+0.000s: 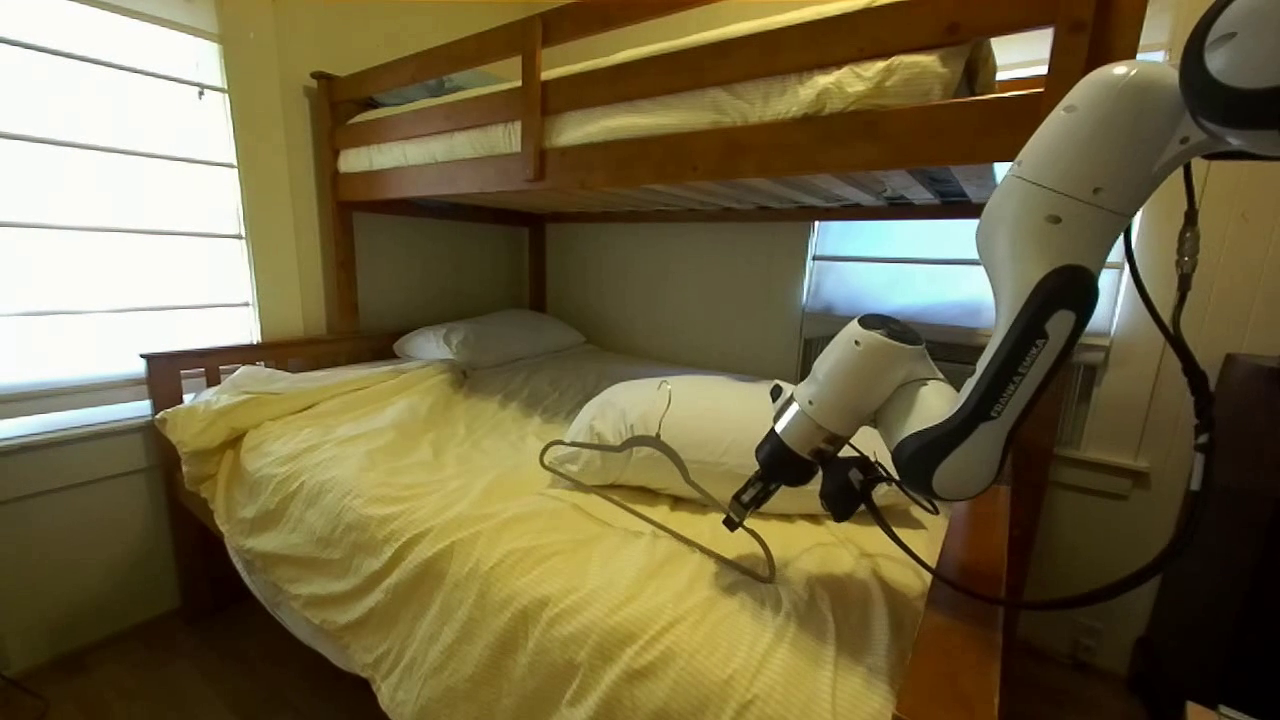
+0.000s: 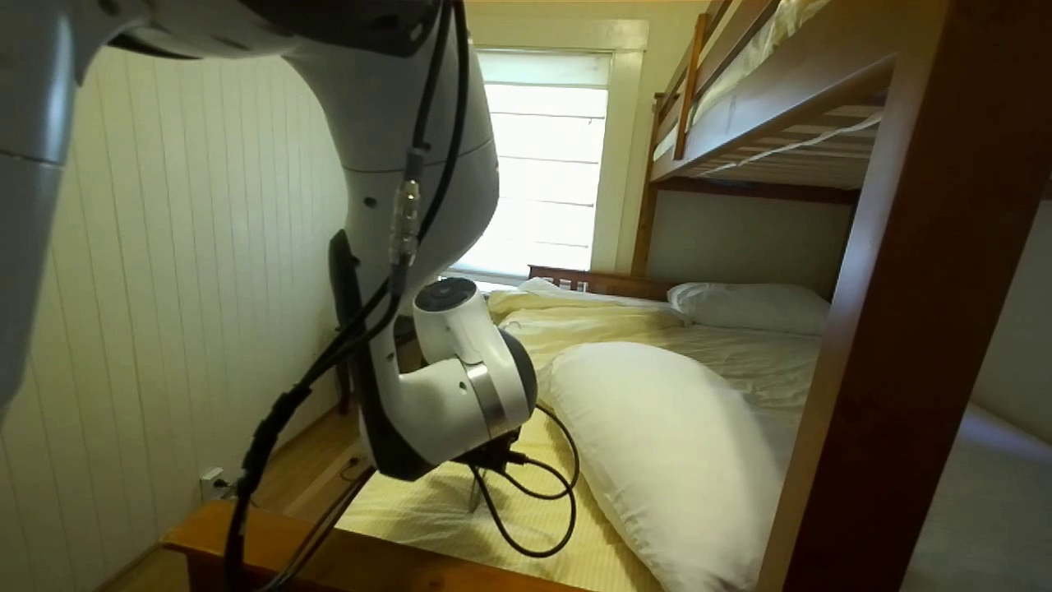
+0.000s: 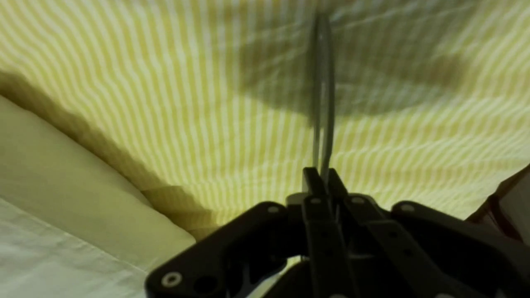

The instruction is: Put the hanger on the bed

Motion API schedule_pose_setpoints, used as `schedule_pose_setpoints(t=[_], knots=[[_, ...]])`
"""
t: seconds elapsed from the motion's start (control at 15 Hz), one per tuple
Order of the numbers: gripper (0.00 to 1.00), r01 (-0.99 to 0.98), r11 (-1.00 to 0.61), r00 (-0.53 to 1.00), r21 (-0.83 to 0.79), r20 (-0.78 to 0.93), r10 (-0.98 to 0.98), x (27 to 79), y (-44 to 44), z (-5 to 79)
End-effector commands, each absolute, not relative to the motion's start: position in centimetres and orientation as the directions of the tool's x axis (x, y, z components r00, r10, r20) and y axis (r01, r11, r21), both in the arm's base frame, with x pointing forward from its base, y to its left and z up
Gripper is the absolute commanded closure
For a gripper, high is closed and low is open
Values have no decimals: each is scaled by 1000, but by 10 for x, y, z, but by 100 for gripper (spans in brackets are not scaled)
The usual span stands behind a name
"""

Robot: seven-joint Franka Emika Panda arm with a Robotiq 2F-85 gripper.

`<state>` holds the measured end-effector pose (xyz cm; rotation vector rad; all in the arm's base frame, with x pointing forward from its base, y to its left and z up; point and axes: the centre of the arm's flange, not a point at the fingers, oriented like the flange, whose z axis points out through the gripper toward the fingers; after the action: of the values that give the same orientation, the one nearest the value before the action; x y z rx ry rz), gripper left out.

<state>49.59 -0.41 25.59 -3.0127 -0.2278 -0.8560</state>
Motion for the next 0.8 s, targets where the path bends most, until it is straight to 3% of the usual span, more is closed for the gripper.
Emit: schedule_pose_setpoints(t=[0.0,0.07,0.13,0.2,0.73], knots=[[99,137,-990,847,34,515,135,538,-36,316],[99,126,-991,845,37,519,127,541,-39,320],[99,122,-992,836,45,534,127,509,-13,266],[95,112,-993,835,44,538,118,512,-17,268],[99,114,-992,859,53,497,125,519,-21,276]])
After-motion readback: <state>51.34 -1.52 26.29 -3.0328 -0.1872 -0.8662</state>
